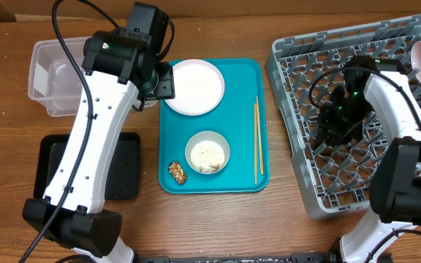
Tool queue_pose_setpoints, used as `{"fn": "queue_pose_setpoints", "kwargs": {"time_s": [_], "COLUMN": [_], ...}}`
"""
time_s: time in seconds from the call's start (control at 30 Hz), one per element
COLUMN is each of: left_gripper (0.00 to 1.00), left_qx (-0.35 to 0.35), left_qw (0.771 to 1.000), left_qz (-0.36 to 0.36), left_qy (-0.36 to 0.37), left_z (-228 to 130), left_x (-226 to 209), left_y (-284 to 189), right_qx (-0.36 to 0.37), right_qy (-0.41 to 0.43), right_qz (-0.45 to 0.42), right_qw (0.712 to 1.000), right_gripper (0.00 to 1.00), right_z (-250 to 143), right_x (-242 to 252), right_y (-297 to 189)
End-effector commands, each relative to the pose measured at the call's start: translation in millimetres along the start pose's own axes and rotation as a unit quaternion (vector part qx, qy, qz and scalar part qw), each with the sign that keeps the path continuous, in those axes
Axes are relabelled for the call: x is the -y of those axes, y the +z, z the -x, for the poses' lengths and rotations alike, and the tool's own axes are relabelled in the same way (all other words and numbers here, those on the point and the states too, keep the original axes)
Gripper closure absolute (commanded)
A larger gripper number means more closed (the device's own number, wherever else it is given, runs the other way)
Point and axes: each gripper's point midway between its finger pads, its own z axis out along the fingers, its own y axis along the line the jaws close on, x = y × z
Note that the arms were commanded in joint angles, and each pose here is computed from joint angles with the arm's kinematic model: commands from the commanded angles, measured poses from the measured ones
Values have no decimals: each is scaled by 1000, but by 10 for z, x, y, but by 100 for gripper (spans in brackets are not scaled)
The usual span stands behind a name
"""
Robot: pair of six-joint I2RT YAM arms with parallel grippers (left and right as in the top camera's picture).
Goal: Sort waste into correct bins and load items into the dishwasher
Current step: 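Lower the pink bowl into the rack slots with the right gripper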
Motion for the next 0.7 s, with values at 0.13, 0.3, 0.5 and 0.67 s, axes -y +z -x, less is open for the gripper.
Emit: {"fn": "queue_pose_setpoints", "kwargs": {"time_s": [0.13,0.3,0.5,0.67], "left_gripper": [32,32,32,32], "left_qx": [11,11,10,10], "left_qw": [1000,1000,1000,1000], "left_qz": [-6,-7,-6,-6], "left_qy": [-2,-3,-2,-2], "left_z": [12,13,10,10], "left_x": [1,2,1,1], "left_y": [-94,-94,-94,-94], "right_qx": [-24,-29,-24,-14], "right_qy": [-17,-31,-35,-40], "right_qz": [52,75,75,104], "right_qw": [998,996,996,994], "right_gripper": [75,75,71,71], "right_z": [-132,-161,-140,-87], "right_x": [-280,-387,-406,-511], "right_y": [56,52,57,41]}}
